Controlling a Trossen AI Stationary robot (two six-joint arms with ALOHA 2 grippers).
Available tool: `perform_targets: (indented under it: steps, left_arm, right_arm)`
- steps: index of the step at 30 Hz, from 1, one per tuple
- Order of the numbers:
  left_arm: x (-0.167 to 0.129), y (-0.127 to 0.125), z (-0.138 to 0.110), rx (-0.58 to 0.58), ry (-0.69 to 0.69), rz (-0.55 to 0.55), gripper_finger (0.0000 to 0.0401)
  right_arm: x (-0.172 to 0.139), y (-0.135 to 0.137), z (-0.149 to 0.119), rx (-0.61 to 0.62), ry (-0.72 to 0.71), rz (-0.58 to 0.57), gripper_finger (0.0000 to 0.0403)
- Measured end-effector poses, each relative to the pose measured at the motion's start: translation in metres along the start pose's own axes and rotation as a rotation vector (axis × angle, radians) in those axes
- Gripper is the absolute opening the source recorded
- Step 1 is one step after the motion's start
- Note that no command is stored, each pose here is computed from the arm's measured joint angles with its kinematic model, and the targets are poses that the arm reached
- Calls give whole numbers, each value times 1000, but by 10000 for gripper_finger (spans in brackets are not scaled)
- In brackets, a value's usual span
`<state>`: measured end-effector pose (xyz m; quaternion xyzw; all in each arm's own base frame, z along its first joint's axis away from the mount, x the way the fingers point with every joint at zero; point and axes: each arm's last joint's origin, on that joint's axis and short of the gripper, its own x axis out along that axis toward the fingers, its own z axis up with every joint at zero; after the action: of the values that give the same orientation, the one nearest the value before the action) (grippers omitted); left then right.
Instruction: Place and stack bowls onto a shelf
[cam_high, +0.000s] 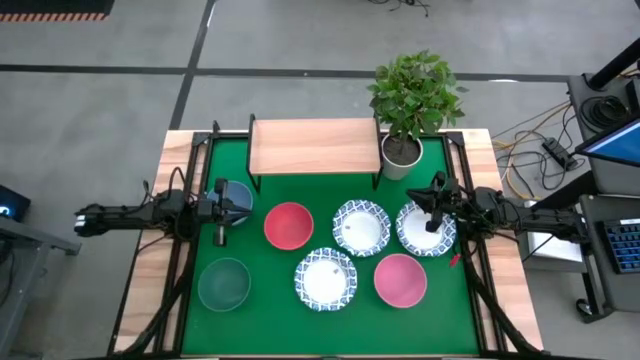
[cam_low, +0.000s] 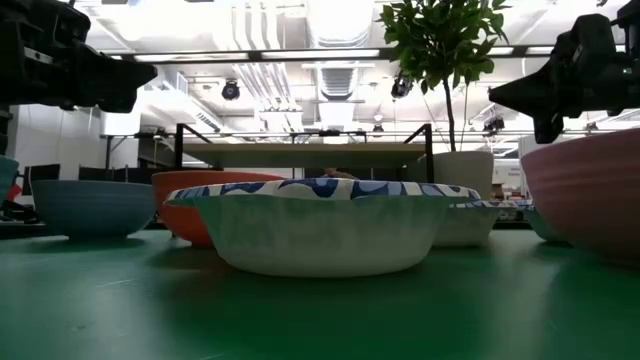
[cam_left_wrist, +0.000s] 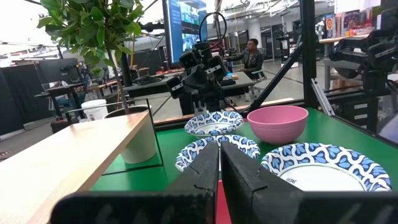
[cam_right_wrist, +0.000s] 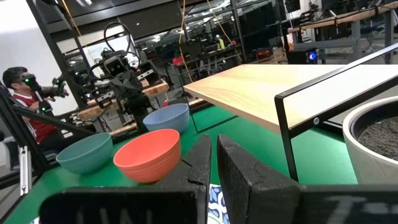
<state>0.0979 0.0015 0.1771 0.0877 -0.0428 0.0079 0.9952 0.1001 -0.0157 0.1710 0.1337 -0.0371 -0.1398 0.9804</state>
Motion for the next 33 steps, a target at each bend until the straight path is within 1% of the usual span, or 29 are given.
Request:
perform_targets:
  steps: [17, 20, 23, 25, 26, 27, 29, 30, 31, 33]
  left_arm:
    - [0, 0, 0, 0, 0, 0, 0]
    - [0, 0, 0, 0, 0, 0, 0]
    - [0, 0, 0, 0, 0, 0, 0]
    - [0, 0, 0, -10, -1, 0, 0]
    - [0, 0, 1, -58, -6, -1, 0]
    - [0, 0, 2, -138, -17, -1, 0]
    - [0, 1, 5, -363, -48, -4, 0]
    - [0, 1, 6, -449, -67, -3, 0]
    - [0, 2, 8, -497, -87, 5, 0]
    - [-1, 3, 11, -520, -122, 27, 0]
  right_arm:
    - [0, 0, 0, 1, -1, 1, 18]
    - [0, 0, 1, 26, -13, 3, 18]
    - [0, 1, 4, 21, -37, 9, 18]
    - [0, 1, 4, 46, -40, 11, 18]
    - [0, 1, 4, 73, -40, 12, 18]
    - [0, 1, 4, 99, -40, 13, 18]
    - [0, 1, 4, 131, -37, 24, 18]
    - [0, 2, 4, 132, -34, 43, 18]
    - [0, 3, 5, 131, -32, 70, 18]
    - [-1, 5, 7, 121, -44, 123, 18]
